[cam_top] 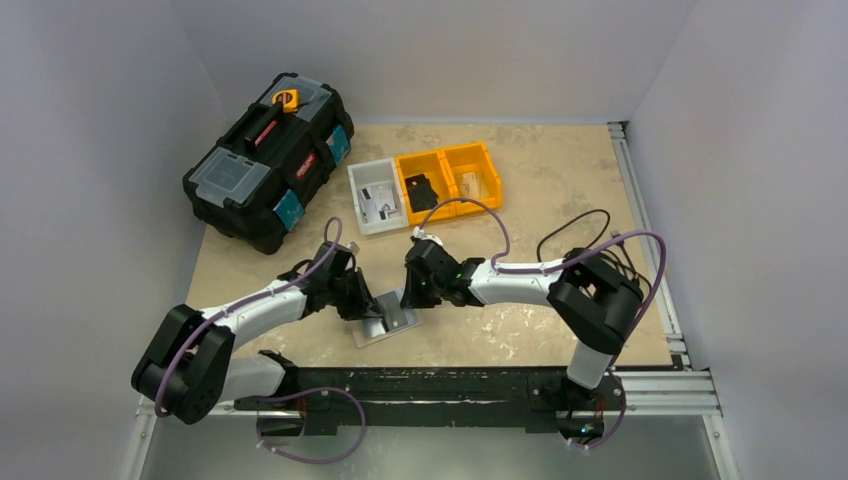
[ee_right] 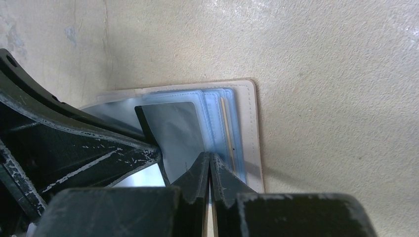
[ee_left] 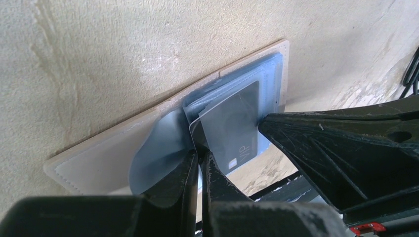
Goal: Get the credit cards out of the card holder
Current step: Remove the credit card from the card holder.
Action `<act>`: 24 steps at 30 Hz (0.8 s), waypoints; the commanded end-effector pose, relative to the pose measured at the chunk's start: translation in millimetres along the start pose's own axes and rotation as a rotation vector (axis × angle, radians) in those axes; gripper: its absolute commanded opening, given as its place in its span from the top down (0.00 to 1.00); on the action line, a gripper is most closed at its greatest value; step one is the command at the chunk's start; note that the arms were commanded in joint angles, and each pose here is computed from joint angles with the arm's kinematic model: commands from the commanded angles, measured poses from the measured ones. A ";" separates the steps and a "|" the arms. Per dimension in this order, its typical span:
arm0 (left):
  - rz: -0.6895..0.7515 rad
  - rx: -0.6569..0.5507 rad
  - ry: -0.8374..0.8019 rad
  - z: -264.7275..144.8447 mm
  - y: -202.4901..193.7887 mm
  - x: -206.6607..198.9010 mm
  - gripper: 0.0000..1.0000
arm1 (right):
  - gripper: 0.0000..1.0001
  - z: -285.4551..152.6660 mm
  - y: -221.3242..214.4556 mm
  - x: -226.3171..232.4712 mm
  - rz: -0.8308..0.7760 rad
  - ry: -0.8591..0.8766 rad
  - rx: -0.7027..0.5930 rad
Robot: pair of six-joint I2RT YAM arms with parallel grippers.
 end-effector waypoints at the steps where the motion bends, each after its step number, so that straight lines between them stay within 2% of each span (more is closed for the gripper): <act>1: 0.042 0.008 0.061 -5.4 -0.8 7.8 1.00 | 1.00 10.5 -19.1 -54.3 -0.013 -0.232 0.064; 18: 0.020 0.027 0.124 -11.7 -4.7 19.9 1.00 | 1.00 13.0 -19.9 -57.9 -0.010 -0.241 0.071; 24: 0.005 0.033 0.208 -22.3 -3.7 22.1 1.00 | 1.00 12.2 -20.1 -57.7 -0.009 -0.239 0.069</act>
Point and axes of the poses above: each gripper's point midway between its finger pads, its own z axis out along the fingers, its own x axis along the line the jaws close on, y = z × x, the point moved 9 cm from there along -z, back along the fingers, and after that the axes turned 10 degrees about z, right-handed, at the moved point
